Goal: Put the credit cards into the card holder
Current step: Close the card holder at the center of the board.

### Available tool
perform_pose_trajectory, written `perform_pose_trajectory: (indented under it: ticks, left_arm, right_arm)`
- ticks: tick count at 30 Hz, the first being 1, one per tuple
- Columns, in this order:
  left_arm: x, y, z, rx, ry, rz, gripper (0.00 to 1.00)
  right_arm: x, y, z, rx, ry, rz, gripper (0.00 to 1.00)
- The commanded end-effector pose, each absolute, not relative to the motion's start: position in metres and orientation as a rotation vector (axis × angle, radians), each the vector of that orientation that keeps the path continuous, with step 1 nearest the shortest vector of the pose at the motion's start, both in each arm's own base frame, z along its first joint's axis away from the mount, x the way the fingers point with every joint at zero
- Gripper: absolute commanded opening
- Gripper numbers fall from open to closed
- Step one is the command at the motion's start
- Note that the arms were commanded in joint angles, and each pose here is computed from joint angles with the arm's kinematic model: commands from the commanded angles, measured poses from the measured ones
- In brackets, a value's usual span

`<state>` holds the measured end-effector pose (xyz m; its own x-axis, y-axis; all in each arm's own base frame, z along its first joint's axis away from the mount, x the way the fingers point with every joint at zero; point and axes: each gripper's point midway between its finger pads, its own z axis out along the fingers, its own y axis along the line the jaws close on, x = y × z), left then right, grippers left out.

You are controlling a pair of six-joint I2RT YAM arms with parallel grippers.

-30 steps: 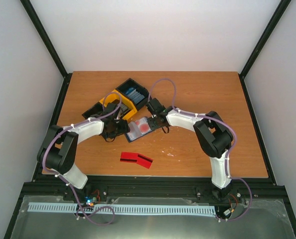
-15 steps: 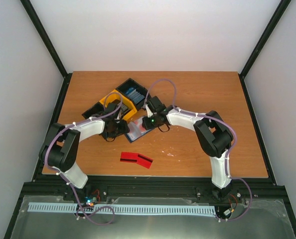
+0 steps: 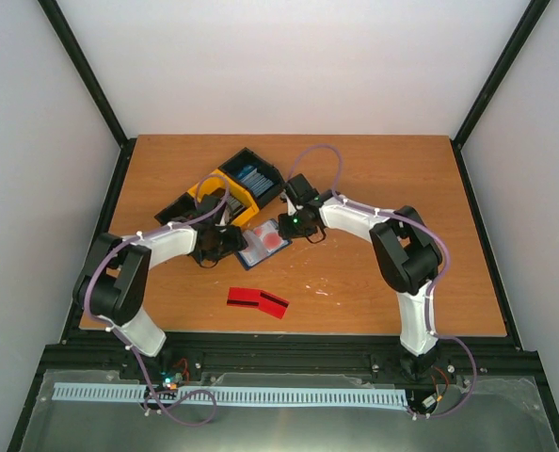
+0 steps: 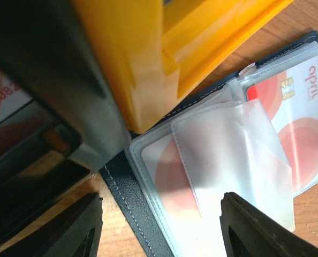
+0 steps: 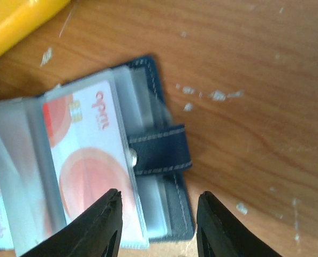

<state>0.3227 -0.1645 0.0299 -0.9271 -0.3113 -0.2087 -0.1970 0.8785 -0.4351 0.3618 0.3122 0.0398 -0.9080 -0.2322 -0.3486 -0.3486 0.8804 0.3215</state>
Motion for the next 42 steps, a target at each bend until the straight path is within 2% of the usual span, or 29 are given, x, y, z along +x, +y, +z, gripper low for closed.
perform_pose_trajectory:
  ticks: [1, 7, 10, 14, 18, 24, 32, 38, 42]
  left_arm:
    - [0.309, -0.157, 0.024, -0.503, 2.795, -0.602, 0.63]
    - [0.294, -0.148, 0.020, -0.664, 2.773, -0.598, 0.67]
    - [0.289, -0.154, 0.020, -0.679, 2.762, -0.676, 0.68]
    - [0.293, -0.185, 0.026, -0.588, 2.743, -0.938, 0.68]
    - [0.300, -0.197, 0.030, -0.580, 2.701, -1.053, 0.68]
    - [0.306, -0.200, 0.040, -0.557, 2.633, -1.098, 0.68]
    - [0.323, -0.214, 0.093, -0.357, 2.418, -1.231, 0.68]
    - [0.322, -0.230, 0.109, -0.198, 2.386, -1.333, 0.65]
    - [0.325, -0.222, 0.104, -0.229, 2.445, -1.231, 0.66]
  right_arm:
    - [0.368, 0.303, 0.026, -0.413, 2.800, 0.431, 0.39]
    - [0.355, 0.311, 0.004, -0.470, 2.872, 0.502, 0.41]
    - [0.344, 0.309, -0.002, -0.472, 2.907, 0.526, 0.41]
    - [0.322, 0.309, -0.007, -0.472, 2.948, 0.610, 0.40]
    - [0.307, 0.313, -0.008, -0.469, 2.978, 0.697, 0.39]
    - [0.291, 0.322, 0.000, -0.457, 2.987, 0.850, 0.40]
    - [0.284, 0.327, 0.008, -0.437, 2.977, 0.939, 0.40]
    - [0.284, 0.329, 0.013, -0.431, 2.961, 0.960, 0.40]
    - [0.288, 0.327, 0.014, -0.416, 2.952, 0.927, 0.40]
